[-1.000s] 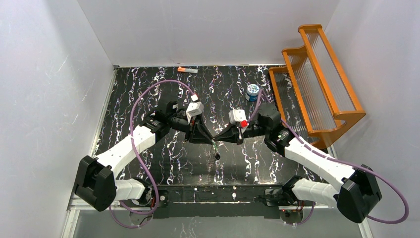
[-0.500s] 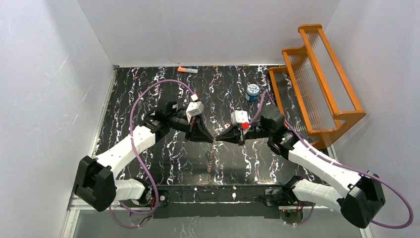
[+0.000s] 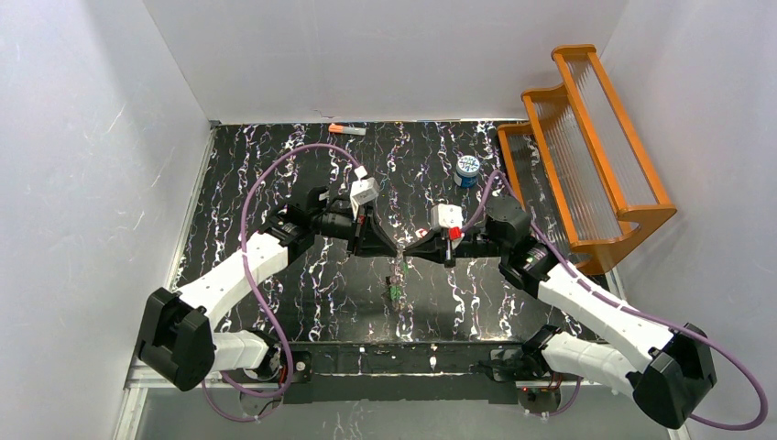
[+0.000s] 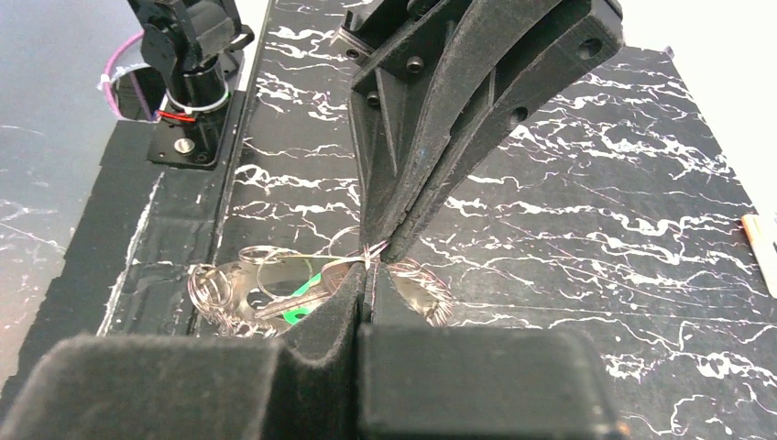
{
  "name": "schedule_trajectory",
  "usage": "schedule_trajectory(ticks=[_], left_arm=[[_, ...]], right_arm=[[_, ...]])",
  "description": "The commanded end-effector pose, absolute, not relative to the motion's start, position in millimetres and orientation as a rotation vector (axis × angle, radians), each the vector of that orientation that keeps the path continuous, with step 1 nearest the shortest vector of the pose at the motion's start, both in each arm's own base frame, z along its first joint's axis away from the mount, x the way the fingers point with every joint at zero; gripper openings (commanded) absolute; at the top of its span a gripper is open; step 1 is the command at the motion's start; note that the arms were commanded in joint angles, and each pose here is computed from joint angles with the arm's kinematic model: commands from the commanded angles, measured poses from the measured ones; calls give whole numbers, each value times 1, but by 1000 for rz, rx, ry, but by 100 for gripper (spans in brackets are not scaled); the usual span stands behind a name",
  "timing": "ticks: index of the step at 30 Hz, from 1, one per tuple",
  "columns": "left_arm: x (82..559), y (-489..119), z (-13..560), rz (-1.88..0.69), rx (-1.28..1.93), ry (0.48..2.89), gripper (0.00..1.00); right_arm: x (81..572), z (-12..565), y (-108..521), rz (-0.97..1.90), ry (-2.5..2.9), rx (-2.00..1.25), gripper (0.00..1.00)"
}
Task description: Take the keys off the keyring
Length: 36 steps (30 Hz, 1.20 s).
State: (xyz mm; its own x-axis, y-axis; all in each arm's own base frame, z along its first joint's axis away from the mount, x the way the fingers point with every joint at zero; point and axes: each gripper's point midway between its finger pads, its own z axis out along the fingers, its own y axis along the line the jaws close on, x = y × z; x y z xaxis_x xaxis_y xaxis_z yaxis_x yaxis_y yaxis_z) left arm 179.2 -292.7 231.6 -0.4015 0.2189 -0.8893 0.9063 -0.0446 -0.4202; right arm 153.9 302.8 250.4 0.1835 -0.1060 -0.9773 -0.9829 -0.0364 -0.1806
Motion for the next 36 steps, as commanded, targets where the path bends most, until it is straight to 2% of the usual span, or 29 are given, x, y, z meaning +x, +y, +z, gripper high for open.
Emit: schedule_trajectory(ticks=[1,18,36], left_arm=[[193,-294,246,-1475,1086,1641,0],[220,-290,240,-1408,888,1737,0],[242,-272,213,-1158,841,1888,0]], right_arm=[[154,250,308,1037,1124,-1402,1],[157,206,322,972,1285,-1460,1],[167,221,318,908,1297,-1342,1]])
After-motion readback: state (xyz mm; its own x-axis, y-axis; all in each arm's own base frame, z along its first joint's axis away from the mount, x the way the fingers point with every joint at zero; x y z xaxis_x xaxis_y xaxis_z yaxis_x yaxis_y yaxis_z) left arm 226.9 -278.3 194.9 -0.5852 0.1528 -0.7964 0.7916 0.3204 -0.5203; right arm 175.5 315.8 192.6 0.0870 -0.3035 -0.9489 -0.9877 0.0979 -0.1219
